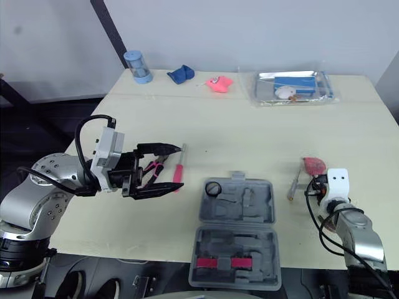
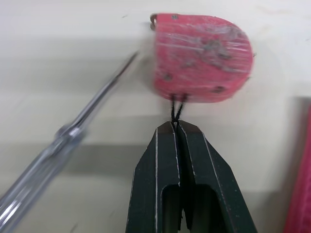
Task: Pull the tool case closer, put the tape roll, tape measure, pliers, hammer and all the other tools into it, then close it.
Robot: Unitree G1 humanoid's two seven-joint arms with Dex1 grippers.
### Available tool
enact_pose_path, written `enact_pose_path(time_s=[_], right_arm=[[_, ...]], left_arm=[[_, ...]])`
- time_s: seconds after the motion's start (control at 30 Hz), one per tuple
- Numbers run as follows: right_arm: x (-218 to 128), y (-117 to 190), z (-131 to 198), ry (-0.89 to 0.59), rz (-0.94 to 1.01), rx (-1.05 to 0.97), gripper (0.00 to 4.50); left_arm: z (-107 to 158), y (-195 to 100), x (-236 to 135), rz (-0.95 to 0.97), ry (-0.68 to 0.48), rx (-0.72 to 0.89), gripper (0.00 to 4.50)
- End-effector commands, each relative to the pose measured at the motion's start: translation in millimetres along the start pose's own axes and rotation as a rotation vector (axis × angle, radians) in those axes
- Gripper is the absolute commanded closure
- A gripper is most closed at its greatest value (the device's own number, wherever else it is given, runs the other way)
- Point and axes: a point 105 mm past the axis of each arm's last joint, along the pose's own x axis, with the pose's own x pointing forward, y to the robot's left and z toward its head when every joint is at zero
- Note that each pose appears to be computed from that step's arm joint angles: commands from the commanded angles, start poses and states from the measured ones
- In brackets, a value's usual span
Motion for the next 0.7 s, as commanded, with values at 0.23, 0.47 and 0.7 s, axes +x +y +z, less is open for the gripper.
enact_pose_path(time_s=[0.23, 0.47, 0.7], right_arm=[[-37.8, 44.3, -6.6, 0.047, 0.188, -0.088, 4.43], [-71.1, 50.6, -30.5, 0.144, 0.249, -0.13, 4.43], [-63.0, 35.5, -21.1, 0.107, 0.179, -0.142, 4.43]], left_arm=[[4.9, -6.9, 1.2, -0.042, -0.022, 0.045, 0.0], [0.6, -15.1, -1.9, -0.102, -0.004, 0.034, 0.0], [-2.3, -14.8, -1.1, -0.106, -0.001, 0.039, 0.0]])
